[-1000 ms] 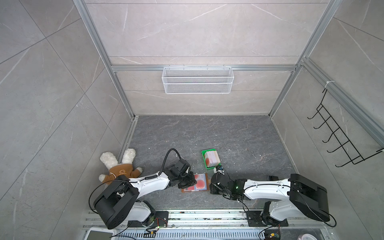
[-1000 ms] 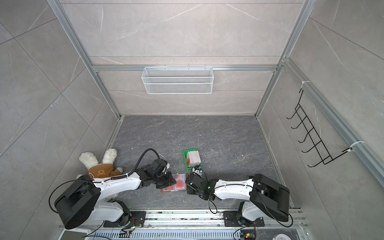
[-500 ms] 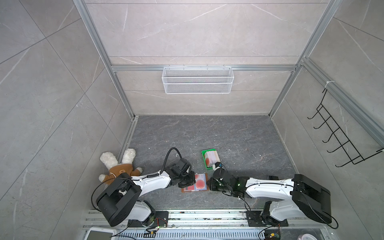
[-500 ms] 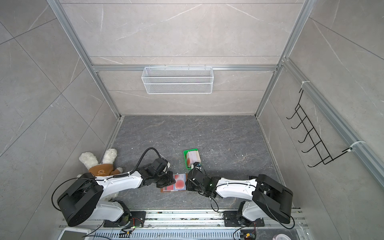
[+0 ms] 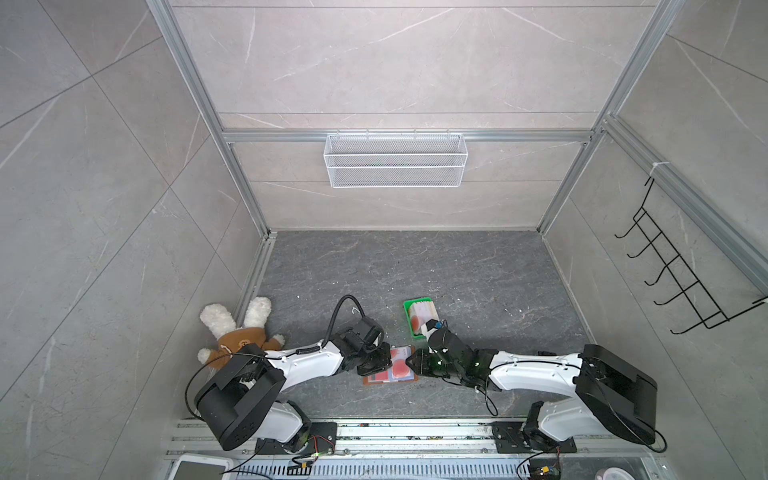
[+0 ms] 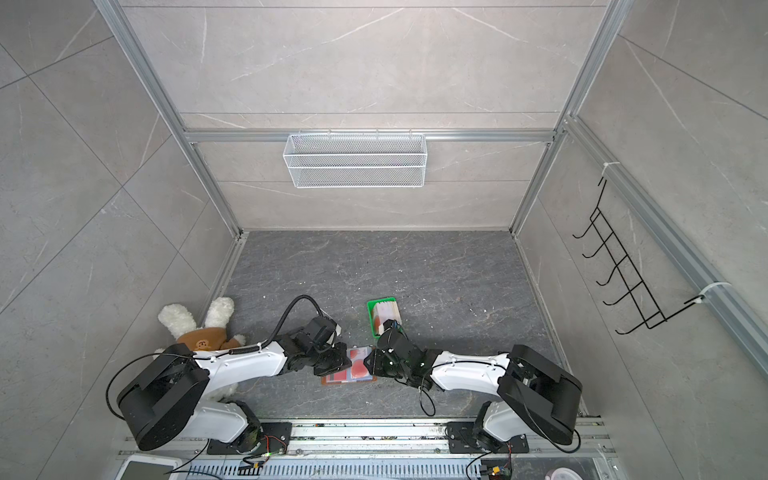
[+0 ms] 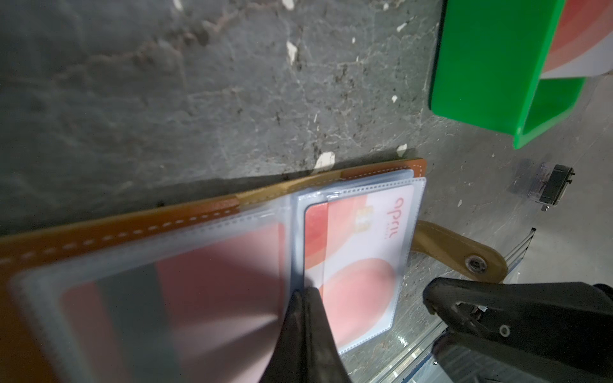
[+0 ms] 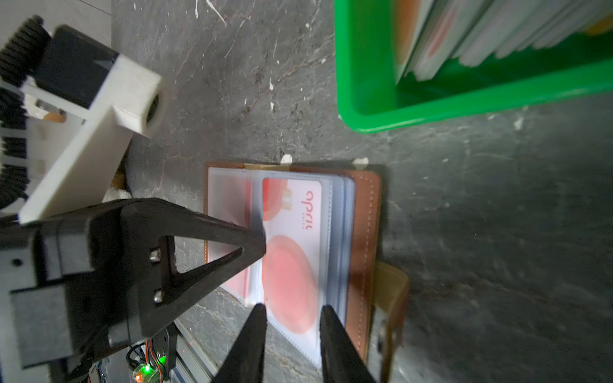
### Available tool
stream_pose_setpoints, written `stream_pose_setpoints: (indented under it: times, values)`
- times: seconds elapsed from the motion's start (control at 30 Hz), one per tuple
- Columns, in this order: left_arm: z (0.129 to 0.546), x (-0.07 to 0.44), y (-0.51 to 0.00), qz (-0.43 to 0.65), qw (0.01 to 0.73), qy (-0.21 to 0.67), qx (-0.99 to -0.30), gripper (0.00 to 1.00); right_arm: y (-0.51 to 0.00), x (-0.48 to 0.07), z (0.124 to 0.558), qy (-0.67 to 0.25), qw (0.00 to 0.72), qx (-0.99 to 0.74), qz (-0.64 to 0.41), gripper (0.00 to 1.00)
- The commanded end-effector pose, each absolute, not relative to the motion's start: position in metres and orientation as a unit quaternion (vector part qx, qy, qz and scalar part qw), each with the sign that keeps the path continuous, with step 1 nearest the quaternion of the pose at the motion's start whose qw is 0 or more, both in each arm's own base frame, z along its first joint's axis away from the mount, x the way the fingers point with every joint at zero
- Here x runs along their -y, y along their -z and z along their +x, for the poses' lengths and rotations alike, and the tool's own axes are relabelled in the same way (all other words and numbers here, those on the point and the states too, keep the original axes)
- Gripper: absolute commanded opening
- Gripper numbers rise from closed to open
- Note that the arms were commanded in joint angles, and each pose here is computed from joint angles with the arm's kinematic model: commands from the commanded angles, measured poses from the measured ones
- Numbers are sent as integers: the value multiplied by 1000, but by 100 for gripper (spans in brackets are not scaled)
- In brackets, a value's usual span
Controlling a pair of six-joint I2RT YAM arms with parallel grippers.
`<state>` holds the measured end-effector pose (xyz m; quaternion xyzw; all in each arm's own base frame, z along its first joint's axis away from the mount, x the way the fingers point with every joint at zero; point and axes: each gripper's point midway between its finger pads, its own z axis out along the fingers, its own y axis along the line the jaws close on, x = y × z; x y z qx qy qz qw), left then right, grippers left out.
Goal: Put the credit cards into the card holder
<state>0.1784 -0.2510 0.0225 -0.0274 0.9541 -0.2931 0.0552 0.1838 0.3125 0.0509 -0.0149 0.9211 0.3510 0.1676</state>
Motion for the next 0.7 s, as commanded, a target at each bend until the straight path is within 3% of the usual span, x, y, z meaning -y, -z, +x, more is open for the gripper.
stream_pose_setpoints:
  times: [0.0,0.67]
  values:
    - [176,247,-17,-25,55,278,-959,0,-48,-317,183,-358,162,-919,-25,31]
    - [175,247,-16,-31,55,286,-956,0,-50,-328,184,-376,159,-912,-42,26]
